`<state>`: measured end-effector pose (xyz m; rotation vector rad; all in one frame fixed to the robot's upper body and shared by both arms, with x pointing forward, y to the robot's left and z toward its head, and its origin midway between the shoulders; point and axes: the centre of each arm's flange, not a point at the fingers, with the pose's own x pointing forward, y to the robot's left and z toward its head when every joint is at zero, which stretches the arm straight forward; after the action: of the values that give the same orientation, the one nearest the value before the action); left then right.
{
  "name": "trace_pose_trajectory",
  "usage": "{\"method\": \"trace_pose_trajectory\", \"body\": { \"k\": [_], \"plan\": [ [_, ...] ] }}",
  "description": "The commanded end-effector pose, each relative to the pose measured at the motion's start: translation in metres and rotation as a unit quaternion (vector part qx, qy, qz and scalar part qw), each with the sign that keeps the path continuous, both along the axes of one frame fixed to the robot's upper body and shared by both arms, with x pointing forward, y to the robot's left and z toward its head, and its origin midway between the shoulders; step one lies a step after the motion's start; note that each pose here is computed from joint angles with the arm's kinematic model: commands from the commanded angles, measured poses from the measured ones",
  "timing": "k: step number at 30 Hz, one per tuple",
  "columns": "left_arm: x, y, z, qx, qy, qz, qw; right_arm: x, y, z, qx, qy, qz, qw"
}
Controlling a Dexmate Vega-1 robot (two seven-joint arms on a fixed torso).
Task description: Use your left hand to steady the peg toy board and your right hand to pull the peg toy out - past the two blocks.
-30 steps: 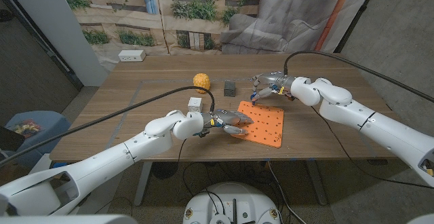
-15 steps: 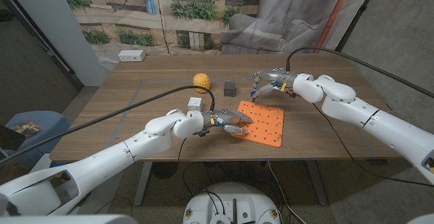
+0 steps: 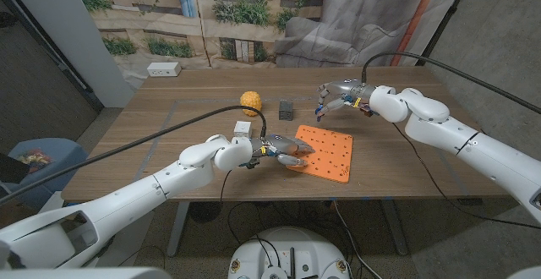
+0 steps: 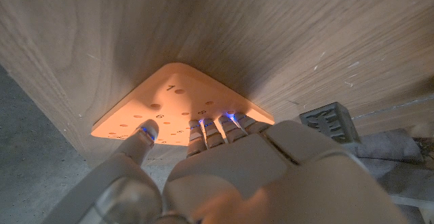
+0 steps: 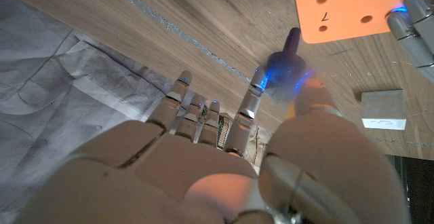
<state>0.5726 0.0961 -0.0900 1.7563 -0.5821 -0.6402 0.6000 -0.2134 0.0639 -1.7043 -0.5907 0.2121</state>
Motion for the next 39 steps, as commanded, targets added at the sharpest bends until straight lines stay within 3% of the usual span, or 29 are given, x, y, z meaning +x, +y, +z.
{"method": "trace_pose_trajectory", "body": {
  "k": [1, 24, 39],
  "plan": [
    [-0.002, 0.003, 0.021, -0.018, -0.026, 0.003, 0.999, 0.000, -0.008, 0.010, 0.011, -0.004, -0.011, 0.9999],
    [-0.003, 0.004, 0.054, -0.041, -0.049, -0.028, 0.998, 0.005, -0.035, 0.021, 0.025, -0.011, -0.080, 0.9964],
    [-0.012, 0.002, 0.076, -0.055, -0.071, -0.048, 0.995, 0.004, -0.048, 0.024, 0.031, -0.016, -0.118, 0.9924]
  ]
}}
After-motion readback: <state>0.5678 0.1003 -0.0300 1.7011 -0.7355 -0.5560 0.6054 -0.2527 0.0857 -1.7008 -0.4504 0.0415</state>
